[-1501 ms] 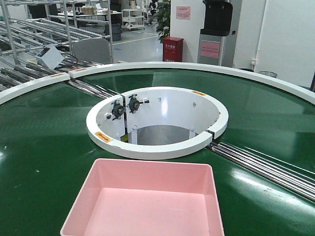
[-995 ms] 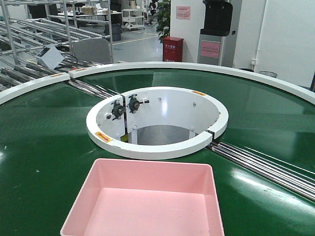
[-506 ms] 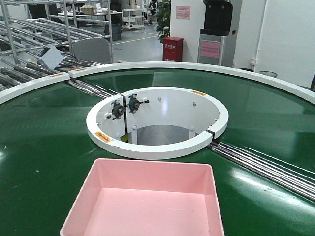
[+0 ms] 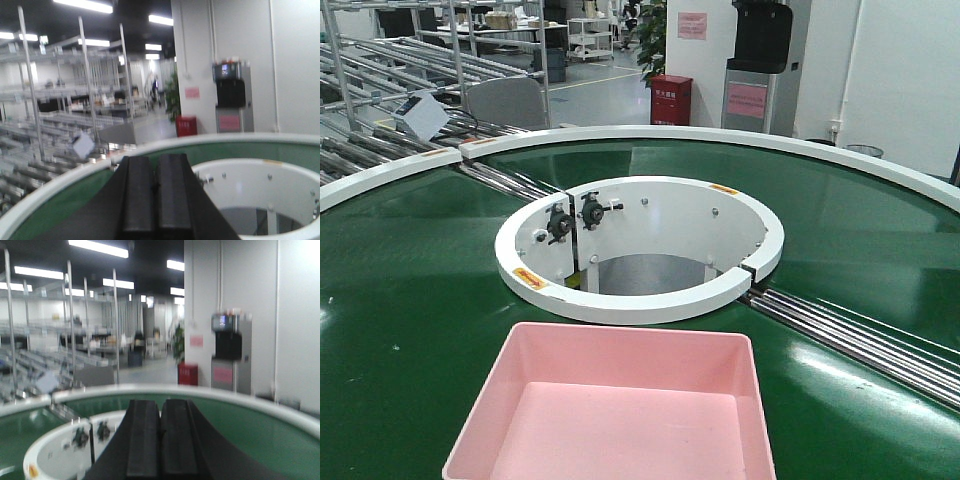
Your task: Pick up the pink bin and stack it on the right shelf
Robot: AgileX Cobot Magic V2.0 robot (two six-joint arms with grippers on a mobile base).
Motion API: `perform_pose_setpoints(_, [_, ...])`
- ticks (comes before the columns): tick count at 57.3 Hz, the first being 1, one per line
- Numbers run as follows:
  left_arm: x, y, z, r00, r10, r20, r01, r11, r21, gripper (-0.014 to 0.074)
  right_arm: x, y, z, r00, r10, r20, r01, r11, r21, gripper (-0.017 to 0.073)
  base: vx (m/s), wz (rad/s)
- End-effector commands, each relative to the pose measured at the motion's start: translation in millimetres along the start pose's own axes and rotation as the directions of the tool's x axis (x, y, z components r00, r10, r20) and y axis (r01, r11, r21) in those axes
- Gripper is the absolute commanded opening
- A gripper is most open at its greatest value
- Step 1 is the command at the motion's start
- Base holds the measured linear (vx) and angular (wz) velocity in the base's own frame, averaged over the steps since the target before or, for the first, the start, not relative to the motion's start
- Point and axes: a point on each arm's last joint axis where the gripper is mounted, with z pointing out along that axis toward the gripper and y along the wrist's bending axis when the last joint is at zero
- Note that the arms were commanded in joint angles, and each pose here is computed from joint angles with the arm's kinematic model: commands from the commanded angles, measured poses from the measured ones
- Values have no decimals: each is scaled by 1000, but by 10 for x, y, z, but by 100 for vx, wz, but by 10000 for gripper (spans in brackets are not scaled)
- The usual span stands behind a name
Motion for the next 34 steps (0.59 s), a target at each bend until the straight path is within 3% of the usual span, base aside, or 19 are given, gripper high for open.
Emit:
perform_pose_setpoints(1, [-122, 10, 198, 999, -11, 37, 12, 1000, -4, -8, -82, -3, 204, 1000, -6, 1, 6, 1000, 3, -11, 0, 0])
perform_pose_setpoints(9, [-64, 7, 340, 1000, -11, 25, 12, 1000, -4, 4, 6, -5, 358, 999, -7, -45, 7, 1000, 3, 14, 0, 0])
perform_pose_setpoints(16, [-66, 7, 340, 1000, -11, 27, 12, 1000, -4, 62, 3, -5, 356, 999, -8, -42, 8, 1000, 3, 104, 0, 0])
perform_pose_setpoints(22, [-62, 6, 340, 1000, -12, 23, 12, 1000, -3, 158, 4, -6, 356, 999, -12, -44, 12, 1000, 4, 265, 0, 0])
perform_pose_setpoints(29, [-55, 3, 337, 1000, -12, 14, 12, 1000, -1, 344, 8, -5, 356, 999, -11, -49, 11, 1000, 4, 522, 0, 0])
perform_pose_setpoints(34, [-52, 3, 337, 1000, -12, 13, 12, 1000, -1, 451, 7, -6, 359, 999, -12, -46, 12, 1000, 4, 641, 0, 0])
